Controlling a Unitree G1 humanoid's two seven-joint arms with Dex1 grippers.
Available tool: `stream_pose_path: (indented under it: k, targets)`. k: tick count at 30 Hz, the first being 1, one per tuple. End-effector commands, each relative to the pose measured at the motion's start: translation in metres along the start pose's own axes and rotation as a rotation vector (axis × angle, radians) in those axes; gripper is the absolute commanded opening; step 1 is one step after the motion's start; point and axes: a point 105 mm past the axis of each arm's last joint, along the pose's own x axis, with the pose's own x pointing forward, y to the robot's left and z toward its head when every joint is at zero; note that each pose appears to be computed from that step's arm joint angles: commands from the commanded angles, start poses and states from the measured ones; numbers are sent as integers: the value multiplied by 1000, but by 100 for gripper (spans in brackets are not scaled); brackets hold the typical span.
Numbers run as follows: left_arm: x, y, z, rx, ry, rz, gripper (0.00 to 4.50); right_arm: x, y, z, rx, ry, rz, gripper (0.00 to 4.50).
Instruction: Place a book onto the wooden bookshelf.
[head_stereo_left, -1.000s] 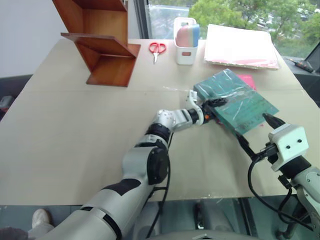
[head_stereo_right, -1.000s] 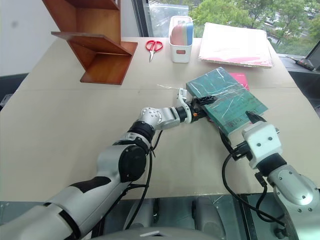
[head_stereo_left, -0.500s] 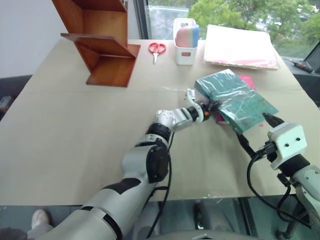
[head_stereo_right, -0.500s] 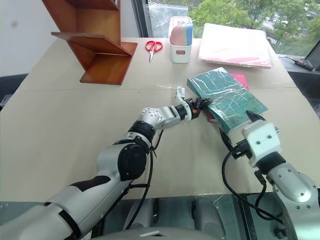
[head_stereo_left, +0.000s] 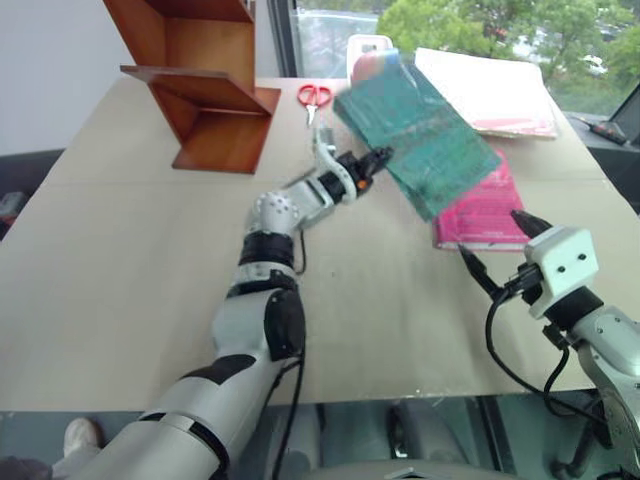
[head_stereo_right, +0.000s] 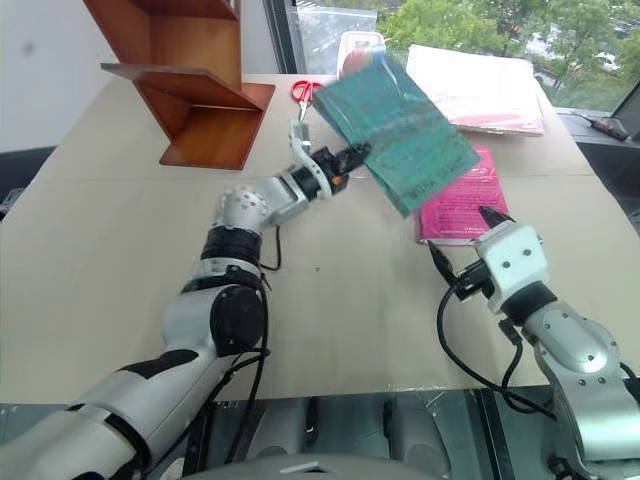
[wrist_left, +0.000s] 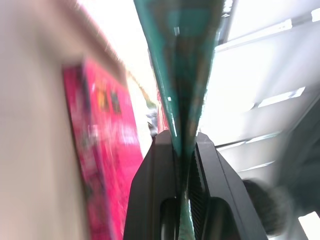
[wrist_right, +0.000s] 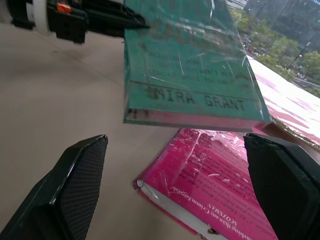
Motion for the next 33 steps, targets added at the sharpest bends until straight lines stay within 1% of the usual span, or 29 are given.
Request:
stream_pose_path:
  k: [1, 4, 5, 6, 8, 10, 11, 12, 15, 17, 18, 19, 21, 24, 26, 27, 29, 33]
  targets:
    - [-5, -49, 21, 537, 4, -167, 3, 6, 2, 11, -8, -68, 27, 450]
    - [-26, -68, 32, 1129, 78, -262, 3, 14, 2, 11, -1, -89, 49, 450]
    - [-32, -73, 38, 1317, 99, -278, 3, 17, 2, 11, -1, -97, 57, 450]
    - [-37, -78, 47, 1542, 122, -277, 3, 20, 3, 12, 1, -105, 65, 450]
    - [-45, -89, 61, 1847, 160, -296, 3, 24, 3, 11, 5, -119, 80, 450]
    - [-50, -100, 82, 2026, 198, -283, 3, 30, 4, 11, 11, -134, 96, 450]
    - [-55, -101, 99, 2128, 260, -235, 3, 35, 5, 11, 16, -146, 109, 450]
    - [-59, -101, 110, 2185, 305, -199, 3, 38, 6, 11, 19, -155, 117, 450]
    - [-73, -87, 142, 2329, 489, -33, 3, 47, 8, 12, 26, -184, 141, 450]
    - [-82, -80, 162, 2373, 568, 90, 3, 53, 9, 14, 27, -202, 157, 450]
    - [-84, -79, 173, 2393, 584, 150, 3, 57, 10, 14, 28, -212, 167, 450]
    - [-86, -78, 179, 2408, 591, 184, 3, 59, 11, 15, 29, -219, 174, 450]
    - [-93, -70, 192, 2405, 653, 283, 3, 64, 12, 16, 31, -232, 187, 450]
    - [-113, -51, 214, 2394, 824, 492, 3, 68, 14, 17, 34, -242, 198, 450]
    - [-123, -41, 225, 2381, 884, 612, 3, 70, 15, 18, 33, -245, 199, 450]
    - [-129, -35, 228, 2368, 932, 657, 3, 70, 14, 19, 30, -247, 197, 450]
    - [-135, -28, 233, 2352, 975, 728, 3, 70, 12, 23, 21, -265, 192, 450]
    - [-141, -21, 236, 2317, 1040, 787, 3, 67, 6, 47, 13, -347, 179, 450]
